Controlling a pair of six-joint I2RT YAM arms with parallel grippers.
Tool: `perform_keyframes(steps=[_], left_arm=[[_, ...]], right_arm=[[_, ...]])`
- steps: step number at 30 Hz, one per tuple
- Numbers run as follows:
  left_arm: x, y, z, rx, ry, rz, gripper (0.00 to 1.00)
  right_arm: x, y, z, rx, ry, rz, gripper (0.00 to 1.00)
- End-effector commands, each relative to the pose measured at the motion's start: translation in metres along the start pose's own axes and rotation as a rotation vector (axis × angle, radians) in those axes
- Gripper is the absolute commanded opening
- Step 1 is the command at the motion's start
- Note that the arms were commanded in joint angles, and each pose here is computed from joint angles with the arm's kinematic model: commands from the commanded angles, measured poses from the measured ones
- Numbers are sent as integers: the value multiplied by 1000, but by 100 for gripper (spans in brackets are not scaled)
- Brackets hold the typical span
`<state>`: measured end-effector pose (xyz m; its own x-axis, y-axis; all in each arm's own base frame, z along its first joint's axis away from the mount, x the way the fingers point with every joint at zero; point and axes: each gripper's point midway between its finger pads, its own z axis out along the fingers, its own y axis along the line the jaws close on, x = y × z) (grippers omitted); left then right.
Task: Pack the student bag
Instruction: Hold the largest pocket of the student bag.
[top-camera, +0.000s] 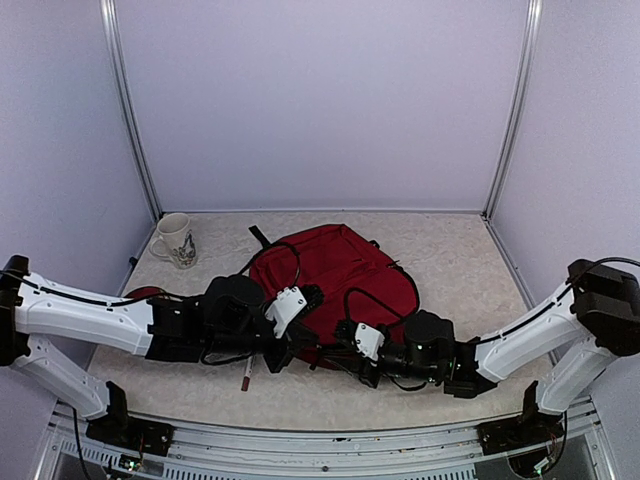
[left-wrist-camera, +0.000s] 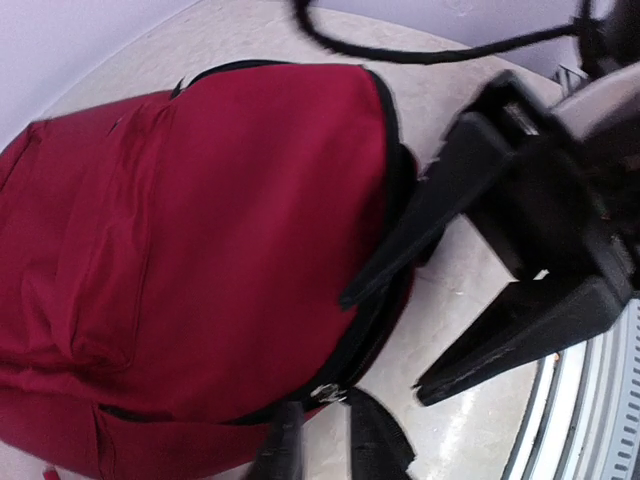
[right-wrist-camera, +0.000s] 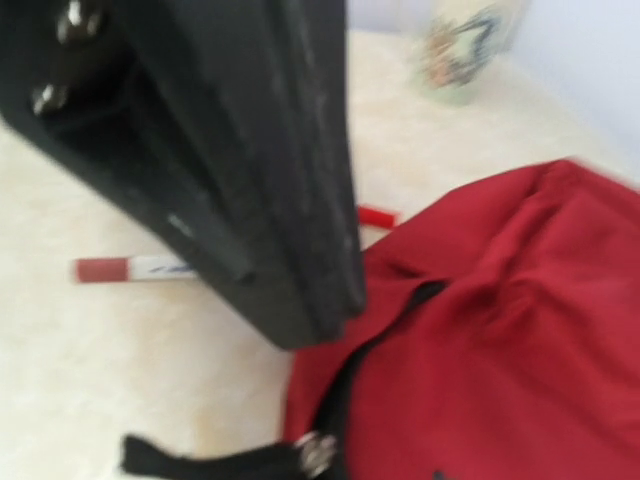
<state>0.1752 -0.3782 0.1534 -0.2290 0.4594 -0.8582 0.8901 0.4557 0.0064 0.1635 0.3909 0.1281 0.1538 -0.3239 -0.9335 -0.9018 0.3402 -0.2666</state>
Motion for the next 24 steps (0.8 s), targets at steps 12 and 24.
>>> perform_keyframes(steps=[12,24], left_arm=[[55,125,-37,-366,-125,-839,99],[74,121,2,-391,-69,-887,99]], right_arm=[[7,3,-30,309,469,896,46],[11,31,0,445,702,874,59]])
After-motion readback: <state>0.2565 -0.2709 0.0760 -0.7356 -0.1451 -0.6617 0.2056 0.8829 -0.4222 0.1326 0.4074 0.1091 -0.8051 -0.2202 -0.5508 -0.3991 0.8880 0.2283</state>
